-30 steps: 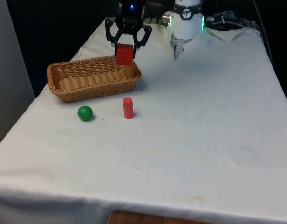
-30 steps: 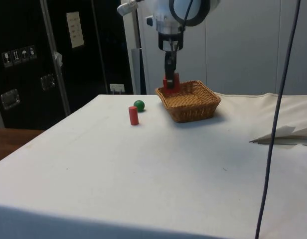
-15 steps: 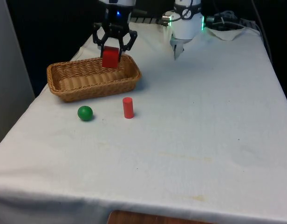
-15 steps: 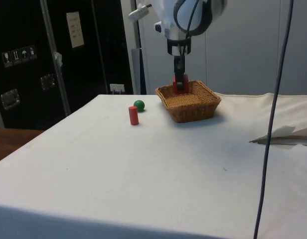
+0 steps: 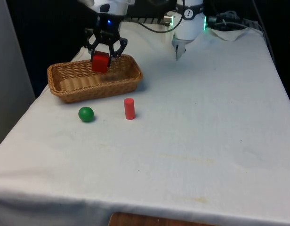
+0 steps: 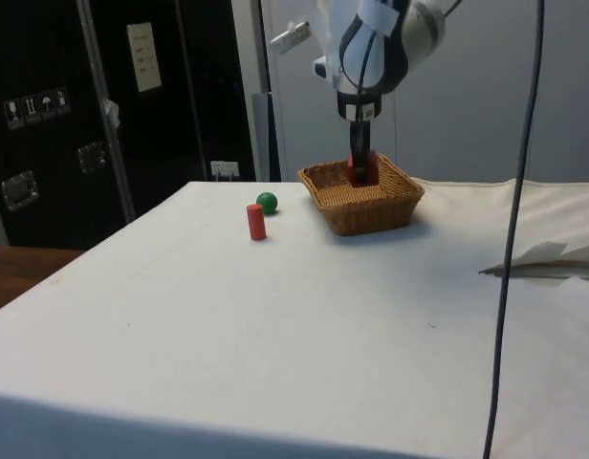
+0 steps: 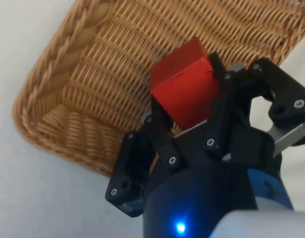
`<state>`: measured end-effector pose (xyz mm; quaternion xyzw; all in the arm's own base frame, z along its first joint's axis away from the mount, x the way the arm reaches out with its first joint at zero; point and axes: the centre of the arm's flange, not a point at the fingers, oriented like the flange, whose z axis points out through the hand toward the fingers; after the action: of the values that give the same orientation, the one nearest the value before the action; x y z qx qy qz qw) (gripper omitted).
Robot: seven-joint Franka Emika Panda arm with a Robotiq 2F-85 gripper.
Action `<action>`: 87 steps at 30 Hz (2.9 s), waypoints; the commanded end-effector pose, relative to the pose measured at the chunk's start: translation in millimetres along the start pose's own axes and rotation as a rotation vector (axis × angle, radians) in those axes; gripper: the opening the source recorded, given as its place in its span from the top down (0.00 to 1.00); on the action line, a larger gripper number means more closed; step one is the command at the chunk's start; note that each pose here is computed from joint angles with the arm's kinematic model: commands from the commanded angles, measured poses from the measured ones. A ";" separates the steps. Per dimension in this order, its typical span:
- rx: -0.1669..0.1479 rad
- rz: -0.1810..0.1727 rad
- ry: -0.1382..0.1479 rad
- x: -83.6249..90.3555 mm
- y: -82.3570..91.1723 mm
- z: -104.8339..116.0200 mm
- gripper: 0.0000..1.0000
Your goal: Pick up the object to the left of the cylinder and place it into the basket.
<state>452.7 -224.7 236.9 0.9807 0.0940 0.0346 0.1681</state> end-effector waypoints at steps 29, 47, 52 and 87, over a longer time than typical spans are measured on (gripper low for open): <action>0.012 0.067 0.029 10.6 -8.2 19.8 0.99; -0.008 0.066 0.011 9.6 -4.2 21.5 0.00; -0.009 0.067 0.013 10.8 -5.1 20.5 0.00; 0.027 0.095 0.200 88.5 -59.1 -43.5 0.00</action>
<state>523.8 -140.6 262.6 0.9786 0.0656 0.1382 0.1377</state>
